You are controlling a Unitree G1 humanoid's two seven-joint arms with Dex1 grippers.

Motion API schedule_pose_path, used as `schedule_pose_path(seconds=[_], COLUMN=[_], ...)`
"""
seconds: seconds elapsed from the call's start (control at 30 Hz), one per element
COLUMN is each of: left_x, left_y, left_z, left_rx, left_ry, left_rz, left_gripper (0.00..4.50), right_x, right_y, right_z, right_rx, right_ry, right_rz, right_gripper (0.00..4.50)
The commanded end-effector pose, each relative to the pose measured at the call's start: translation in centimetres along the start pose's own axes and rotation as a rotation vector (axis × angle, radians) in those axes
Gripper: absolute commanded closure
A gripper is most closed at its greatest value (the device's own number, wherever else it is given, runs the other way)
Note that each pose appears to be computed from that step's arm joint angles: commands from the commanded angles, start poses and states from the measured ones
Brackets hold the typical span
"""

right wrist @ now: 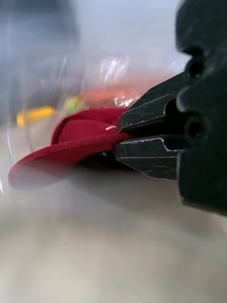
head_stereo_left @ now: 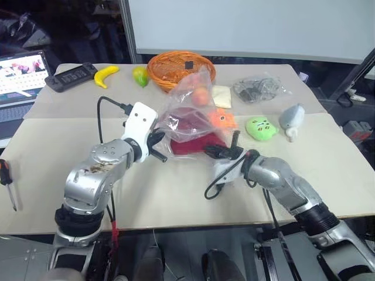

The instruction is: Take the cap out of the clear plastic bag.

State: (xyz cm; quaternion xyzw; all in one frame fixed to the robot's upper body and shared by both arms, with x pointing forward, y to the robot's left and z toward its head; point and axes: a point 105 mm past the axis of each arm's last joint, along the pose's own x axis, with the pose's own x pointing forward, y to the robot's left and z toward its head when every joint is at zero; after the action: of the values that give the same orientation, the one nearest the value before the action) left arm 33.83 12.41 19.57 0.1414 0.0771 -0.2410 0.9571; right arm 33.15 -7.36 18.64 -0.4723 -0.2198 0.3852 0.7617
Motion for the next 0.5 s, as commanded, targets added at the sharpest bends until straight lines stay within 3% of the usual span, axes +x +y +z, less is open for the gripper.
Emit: schedule_pose_path(seconds=[0.03, 0.27, 0.4, 0.5], left_x=[-0.5, -0.2, -0.2, -0.2], left_y=[0.6, -0.1, -0.1, -0.1], left_z=[0.9, 0.9, 0.8, 0.8], left_rx=[0.032, 0.033, 0.035, 0.036], left_ry=[-0.051, -0.059, -0.058, -0.059], left_rz=[0.026, 0.0, -0.001, 0.0], left_gripper=[4.5, 4.5, 4.5, 4.5], right_x=[-2.5, -6.4, -7.4, -8.5], right_y=[-3.3, -3.2, -5.8, -9.7], right_z=[3.1, 6.2, 6.8, 6.3], right_rx=[0.234, 0.516, 0.714, 0.88], right_ry=[-0.1, -0.15, -0.236, -0.341], right_rz=[0.086, 0.345, 0.291, 0.161], right_gripper=[4.48, 4.48, 4.48, 4.48])
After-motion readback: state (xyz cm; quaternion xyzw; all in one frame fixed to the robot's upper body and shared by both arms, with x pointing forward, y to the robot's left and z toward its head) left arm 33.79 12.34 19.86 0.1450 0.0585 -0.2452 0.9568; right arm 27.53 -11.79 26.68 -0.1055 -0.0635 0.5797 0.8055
